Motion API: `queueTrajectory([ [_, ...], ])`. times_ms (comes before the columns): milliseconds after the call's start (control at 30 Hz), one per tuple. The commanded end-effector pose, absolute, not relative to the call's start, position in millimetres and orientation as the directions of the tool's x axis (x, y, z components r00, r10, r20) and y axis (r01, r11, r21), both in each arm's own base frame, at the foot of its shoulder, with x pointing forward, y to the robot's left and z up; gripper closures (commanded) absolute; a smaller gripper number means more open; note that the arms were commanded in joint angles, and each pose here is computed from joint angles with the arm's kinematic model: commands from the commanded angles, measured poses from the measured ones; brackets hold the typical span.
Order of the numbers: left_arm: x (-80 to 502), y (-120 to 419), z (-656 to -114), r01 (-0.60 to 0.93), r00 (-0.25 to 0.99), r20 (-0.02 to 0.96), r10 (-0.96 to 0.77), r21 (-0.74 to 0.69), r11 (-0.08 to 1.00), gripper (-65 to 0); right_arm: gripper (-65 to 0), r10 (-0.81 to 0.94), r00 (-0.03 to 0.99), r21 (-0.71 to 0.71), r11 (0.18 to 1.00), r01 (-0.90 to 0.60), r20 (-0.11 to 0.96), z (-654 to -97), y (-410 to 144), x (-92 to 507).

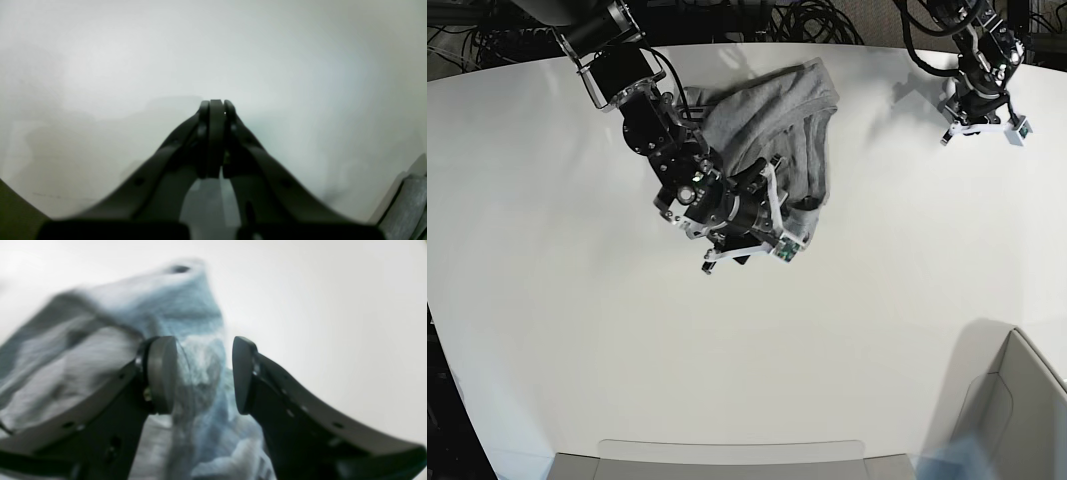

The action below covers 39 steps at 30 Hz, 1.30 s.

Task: Fold the T-shirt properly
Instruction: 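Push the right gripper across the bundle to flatten the lettered side, then grasp the bundle's lettered edge with the left gripper and lift it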

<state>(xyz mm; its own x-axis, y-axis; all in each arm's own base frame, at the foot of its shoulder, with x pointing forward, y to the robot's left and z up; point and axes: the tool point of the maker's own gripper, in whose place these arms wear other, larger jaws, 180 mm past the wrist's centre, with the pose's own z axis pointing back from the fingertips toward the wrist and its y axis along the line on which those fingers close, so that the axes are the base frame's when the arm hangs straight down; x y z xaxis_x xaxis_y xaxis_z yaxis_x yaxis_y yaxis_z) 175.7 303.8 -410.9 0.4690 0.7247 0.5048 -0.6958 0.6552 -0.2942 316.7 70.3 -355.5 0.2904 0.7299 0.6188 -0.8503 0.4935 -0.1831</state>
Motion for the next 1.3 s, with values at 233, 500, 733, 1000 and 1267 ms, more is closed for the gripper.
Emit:
queueTrajectory([
  [233, 181, 309, -402, -0.686, 0.457, 0.536, 0.710, -0.296, 0.665, 0.0, 0.0, 0.721, 0.229, -0.182, 0.444, -0.878, 0.654, -343, 113, 329],
  [500, 181, 310, -402, -0.686, 0.455, 0.539, 0.709, -0.296, 0.665, 0.0, 0.0, 0.685, 0.226, -0.138, 0.433, -0.891, 0.693, -345, 144, 342],
  [733, 181, 310, -402, -0.686, 0.455, 0.538, 0.710, -0.297, 0.665, 0.0, 0.0, 0.658, 0.217, -0.126, 0.433, -0.892, 0.721, -344, 155, 351],
  [1000, 181, 309, -402, -0.686, 0.455, 0.537, 0.711, -0.298, 0.664, 0.0, -4.0, 0.655, 0.220, -0.119, 0.432, -0.894, 0.722, -345, 156, 349],
  [1267, 182, 309, -402, -0.683, 0.456, 0.537, 0.709, -0.300, 0.666, 0.0, -17.3, 0.543, 0.104, -0.173, 0.435, -0.884, 0.833, -290, 164, 340],
])
